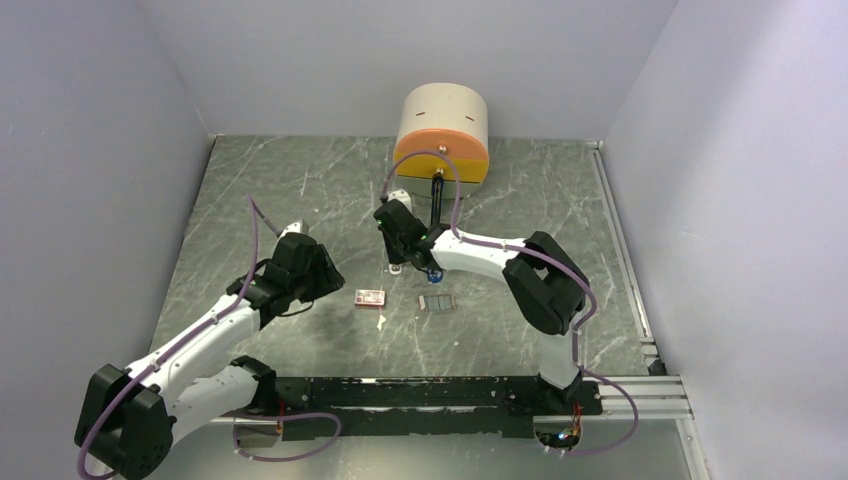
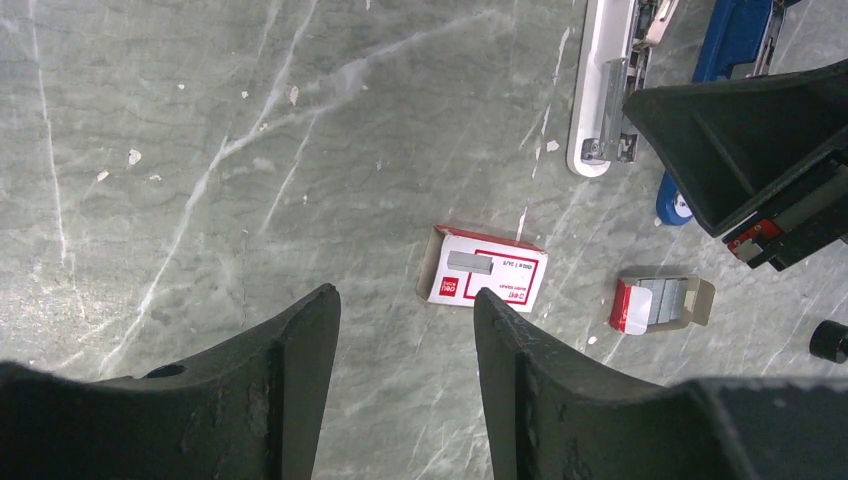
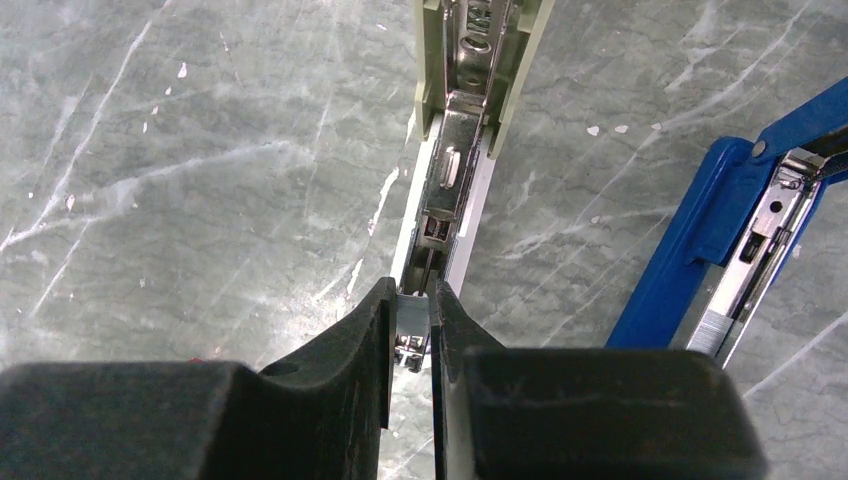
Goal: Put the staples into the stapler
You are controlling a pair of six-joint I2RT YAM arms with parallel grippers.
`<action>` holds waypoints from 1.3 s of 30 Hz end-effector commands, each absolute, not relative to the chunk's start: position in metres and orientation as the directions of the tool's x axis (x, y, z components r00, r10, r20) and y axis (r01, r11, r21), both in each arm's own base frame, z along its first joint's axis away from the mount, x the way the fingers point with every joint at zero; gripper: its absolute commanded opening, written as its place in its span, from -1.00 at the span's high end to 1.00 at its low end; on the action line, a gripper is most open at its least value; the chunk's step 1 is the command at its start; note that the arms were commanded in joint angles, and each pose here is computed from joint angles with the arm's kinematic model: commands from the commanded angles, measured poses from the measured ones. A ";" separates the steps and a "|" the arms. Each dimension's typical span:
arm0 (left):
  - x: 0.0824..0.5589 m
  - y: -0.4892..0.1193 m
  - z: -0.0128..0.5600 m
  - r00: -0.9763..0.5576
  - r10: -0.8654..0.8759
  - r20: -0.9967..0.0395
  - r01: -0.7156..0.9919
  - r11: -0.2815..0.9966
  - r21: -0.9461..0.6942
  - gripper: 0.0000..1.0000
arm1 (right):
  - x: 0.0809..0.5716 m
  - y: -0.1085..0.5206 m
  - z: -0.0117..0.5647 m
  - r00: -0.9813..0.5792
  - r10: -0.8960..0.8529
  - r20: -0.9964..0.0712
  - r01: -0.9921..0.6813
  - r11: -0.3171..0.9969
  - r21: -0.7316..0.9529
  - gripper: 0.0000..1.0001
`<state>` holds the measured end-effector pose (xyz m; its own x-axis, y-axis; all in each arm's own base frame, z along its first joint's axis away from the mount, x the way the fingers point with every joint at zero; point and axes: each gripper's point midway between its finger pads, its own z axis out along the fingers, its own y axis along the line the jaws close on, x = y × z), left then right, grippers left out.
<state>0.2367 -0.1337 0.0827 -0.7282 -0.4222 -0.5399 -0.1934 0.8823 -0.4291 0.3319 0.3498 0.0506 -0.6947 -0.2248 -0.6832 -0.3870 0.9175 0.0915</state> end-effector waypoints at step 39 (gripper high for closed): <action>0.238 -0.135 0.088 -0.720 -0.430 -0.545 -0.177 0.873 -0.455 -0.14 | 0.353 0.355 0.105 -0.640 -0.139 -0.755 -0.350 0.928 0.126 0.43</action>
<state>0.2370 -0.1332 0.0828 -0.7273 -0.4233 -0.5402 -0.1947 0.8820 -0.4291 0.3350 0.3483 0.0571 -0.7071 -0.2001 -0.6783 -0.3509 0.9320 0.0909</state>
